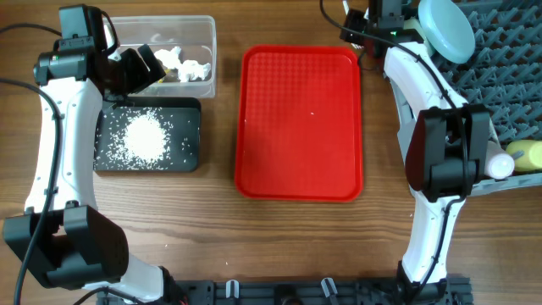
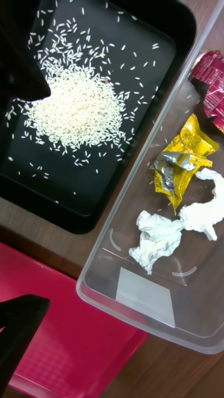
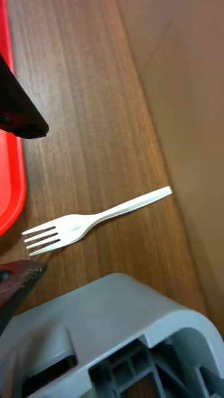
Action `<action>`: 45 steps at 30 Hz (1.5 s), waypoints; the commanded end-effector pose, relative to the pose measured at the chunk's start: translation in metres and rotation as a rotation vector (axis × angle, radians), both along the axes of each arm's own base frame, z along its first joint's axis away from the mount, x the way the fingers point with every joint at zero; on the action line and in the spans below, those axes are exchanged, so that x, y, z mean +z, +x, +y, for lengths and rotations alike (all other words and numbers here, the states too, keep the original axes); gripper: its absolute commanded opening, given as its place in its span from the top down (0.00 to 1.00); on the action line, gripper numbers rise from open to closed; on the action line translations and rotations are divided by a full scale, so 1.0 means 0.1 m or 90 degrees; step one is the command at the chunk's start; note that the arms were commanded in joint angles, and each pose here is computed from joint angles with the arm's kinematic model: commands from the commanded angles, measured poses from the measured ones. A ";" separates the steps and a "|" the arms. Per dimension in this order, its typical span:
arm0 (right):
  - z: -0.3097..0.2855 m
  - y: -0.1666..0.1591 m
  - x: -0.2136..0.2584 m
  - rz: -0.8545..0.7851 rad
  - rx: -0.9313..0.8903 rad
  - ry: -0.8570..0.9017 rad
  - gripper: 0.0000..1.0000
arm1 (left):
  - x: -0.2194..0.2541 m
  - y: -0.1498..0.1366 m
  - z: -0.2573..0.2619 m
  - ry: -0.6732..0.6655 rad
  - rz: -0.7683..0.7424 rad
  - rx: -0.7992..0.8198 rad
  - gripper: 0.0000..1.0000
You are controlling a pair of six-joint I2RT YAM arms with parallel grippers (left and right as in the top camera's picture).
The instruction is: Sort waste into correct bins and load items into the dishwasher rack
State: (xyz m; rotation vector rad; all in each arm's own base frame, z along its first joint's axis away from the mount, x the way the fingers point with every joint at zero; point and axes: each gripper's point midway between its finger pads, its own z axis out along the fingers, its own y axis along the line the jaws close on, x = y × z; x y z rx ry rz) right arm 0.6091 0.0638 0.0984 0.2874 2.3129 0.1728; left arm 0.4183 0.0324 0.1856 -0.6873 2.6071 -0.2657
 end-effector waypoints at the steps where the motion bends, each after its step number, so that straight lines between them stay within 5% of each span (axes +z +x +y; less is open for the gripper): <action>1: -0.04 0.01 -0.33 0.031 -0.026 -0.005 0.37 | 0.03 0.01 0.00 -0.005 -0.004 0.005 0.00; 11: -0.24 -0.05 -0.76 0.080 -0.118 0.015 0.42 | 0.02 0.01 0.00 -0.005 -0.004 0.005 0.00; 30: -0.18 0.02 -0.93 0.078 -0.126 0.097 0.72 | 0.02 0.01 0.00 -0.005 -0.004 0.005 0.00; 45: -0.16 -0.01 -0.96 0.089 -0.128 0.103 0.74 | 0.02 0.01 0.00 -0.005 -0.004 0.005 0.00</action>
